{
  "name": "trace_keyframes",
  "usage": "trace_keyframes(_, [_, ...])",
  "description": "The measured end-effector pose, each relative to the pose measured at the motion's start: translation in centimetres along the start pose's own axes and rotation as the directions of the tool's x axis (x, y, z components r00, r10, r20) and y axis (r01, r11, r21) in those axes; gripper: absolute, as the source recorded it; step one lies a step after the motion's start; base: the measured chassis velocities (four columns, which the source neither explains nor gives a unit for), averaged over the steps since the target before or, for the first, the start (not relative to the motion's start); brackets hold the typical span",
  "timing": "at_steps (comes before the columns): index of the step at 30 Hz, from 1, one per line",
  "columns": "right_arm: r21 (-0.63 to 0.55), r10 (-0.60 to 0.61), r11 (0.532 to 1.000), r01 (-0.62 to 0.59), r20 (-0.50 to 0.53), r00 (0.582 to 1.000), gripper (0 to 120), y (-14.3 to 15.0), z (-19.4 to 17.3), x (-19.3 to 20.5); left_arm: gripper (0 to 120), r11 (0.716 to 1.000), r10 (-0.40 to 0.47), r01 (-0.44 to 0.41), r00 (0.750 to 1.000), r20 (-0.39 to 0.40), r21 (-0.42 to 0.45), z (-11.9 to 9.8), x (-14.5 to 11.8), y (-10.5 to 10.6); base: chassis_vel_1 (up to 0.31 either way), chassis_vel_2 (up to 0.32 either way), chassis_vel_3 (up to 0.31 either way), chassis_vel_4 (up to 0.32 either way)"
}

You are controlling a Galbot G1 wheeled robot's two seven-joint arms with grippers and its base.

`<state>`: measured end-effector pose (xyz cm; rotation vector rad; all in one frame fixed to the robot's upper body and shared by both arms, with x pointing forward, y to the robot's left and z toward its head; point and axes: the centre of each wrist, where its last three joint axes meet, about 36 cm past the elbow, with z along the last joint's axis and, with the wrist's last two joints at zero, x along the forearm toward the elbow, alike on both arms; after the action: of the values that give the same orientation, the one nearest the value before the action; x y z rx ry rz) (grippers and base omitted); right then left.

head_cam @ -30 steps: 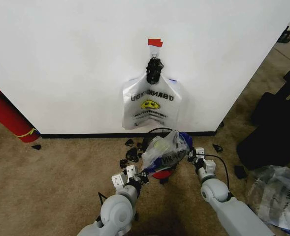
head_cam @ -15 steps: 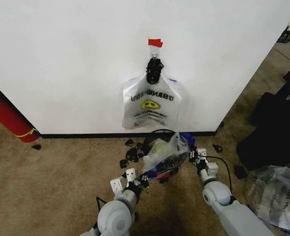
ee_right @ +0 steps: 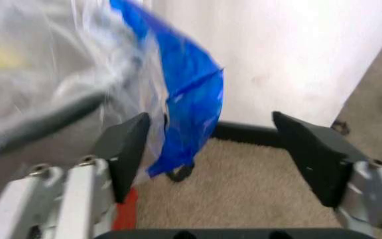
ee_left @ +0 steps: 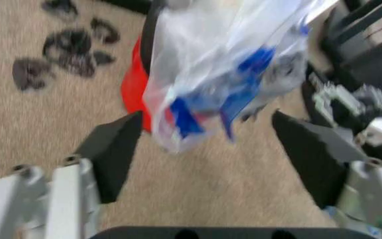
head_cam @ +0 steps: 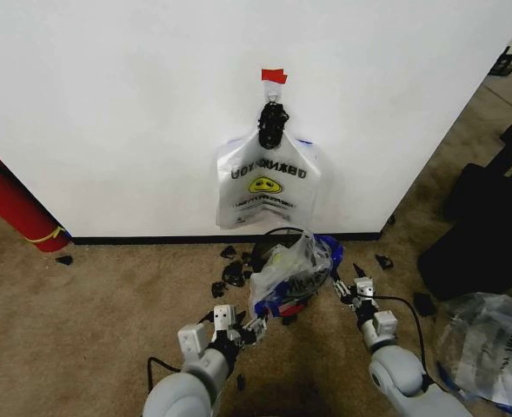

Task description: Pick up the garbage bag from the wall and place it over the trash bin.

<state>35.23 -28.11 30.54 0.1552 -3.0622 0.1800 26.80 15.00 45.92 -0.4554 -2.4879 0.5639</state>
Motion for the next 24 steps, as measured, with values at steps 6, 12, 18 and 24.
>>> trace_keyframes(6, [-0.054, 0.072, 0.996, -0.064, 0.156, 0.985, 99, -1.9, -1.7, 3.5, 100, 0.999, 0.053, -0.051, 0.982, 0.183, -0.017, -2.1, 1.4, 0.1, 0.0, 0.0, 0.0, 0.0])
trace_keyframes(12, [-0.106, 0.112, 0.991, -0.087, 0.258, 0.96, 100, -1.8, -3.5, 8.2, 100, 0.991, 0.08, -0.045, 0.951, 0.3, -0.123, -3.1, 0.4, 1.1, 0.0, 0.0, 0.0, 0.0])
trace_keyframes(18, [-0.138, 0.112, 0.988, -0.075, 0.285, 0.952, 100, 0.1, -5.2, 12.2, 100, 0.974, 0.065, 0.015, 0.937, 0.343, -0.226, -3.7, -1.1, 2.7, 0.0, 0.0, 0.0, 0.0])
trace_keyframes(24, [-0.176, 0.191, 0.974, -0.14, 0.321, 0.928, 100, 1.3, -6.2, 15.9, 100, 0.947, 0.052, 0.043, 0.957, 0.285, -0.317, -4.6, -4.9, 4.7, 0.0, 0.0, 0.0, 0.0])
